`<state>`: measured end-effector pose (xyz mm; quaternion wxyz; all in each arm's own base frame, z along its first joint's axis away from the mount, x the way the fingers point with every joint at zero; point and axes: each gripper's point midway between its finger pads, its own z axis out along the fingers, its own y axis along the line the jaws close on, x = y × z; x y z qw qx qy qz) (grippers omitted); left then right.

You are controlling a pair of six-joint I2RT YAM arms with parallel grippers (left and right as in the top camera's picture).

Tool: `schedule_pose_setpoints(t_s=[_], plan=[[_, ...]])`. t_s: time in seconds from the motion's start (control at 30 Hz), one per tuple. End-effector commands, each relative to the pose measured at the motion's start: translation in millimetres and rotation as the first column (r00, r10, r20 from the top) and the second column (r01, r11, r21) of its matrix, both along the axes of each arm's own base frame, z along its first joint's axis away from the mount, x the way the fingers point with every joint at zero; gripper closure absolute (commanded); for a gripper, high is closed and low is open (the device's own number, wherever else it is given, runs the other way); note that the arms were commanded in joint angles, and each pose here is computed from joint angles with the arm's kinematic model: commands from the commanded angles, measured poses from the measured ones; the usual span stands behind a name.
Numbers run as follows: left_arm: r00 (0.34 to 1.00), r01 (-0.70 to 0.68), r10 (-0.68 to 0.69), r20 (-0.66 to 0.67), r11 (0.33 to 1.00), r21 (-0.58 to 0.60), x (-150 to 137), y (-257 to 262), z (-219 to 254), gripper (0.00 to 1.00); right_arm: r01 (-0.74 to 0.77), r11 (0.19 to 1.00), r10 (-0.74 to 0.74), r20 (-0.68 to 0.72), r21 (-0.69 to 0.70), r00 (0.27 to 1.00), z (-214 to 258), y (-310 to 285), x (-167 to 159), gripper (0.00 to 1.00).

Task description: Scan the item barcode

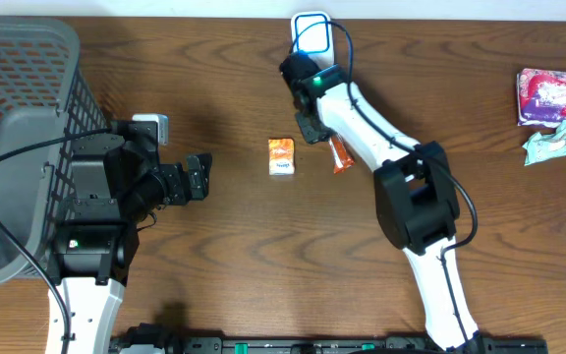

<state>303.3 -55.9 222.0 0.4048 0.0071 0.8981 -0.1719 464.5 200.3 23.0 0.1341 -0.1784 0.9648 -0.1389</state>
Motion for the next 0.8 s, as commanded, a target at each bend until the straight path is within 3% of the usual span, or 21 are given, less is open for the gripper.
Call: schedule_pose_setpoints(t_s=[0.0,0.17,0.27,0.37,0.77], plan=[[1.0,0.009,-0.009,-0.003,1.0,0.006,0.1,0.2,-2.6,0.03,0.018,0.994,-0.006,0.114,-0.108,0.993,24.9,-2.4,7.3,0.99],[1.0,0.009,-0.009,-0.003,1.0,0.006,0.1,0.2,-2.6,0.03,0.021,0.993,-0.004,0.14,-0.118,0.99,26.9,9.8,2.1,0.98],[1.0,0.009,-0.009,-0.003,1.0,0.006,0.1,0.2,-2.6,0.03,0.006,0.995,0.008,0.132,-0.104,0.991,25.5,17.3,-1.4,0.78],[1.0,0.009,-0.009,-0.003,1.0,0.006,0.1,0.2,-2.6,0.03,-0.009,0.997,0.017,0.11,-0.075,0.994,22.4,24.6,-5.6,0.72],[1.0,0.009,-0.009,-0.003,1.0,0.006,0.1,0.2,-2.6,0.03,-0.013,0.999,0.018,0.108,-0.052,0.994,25.6,27.8,-6.1,0.73]])
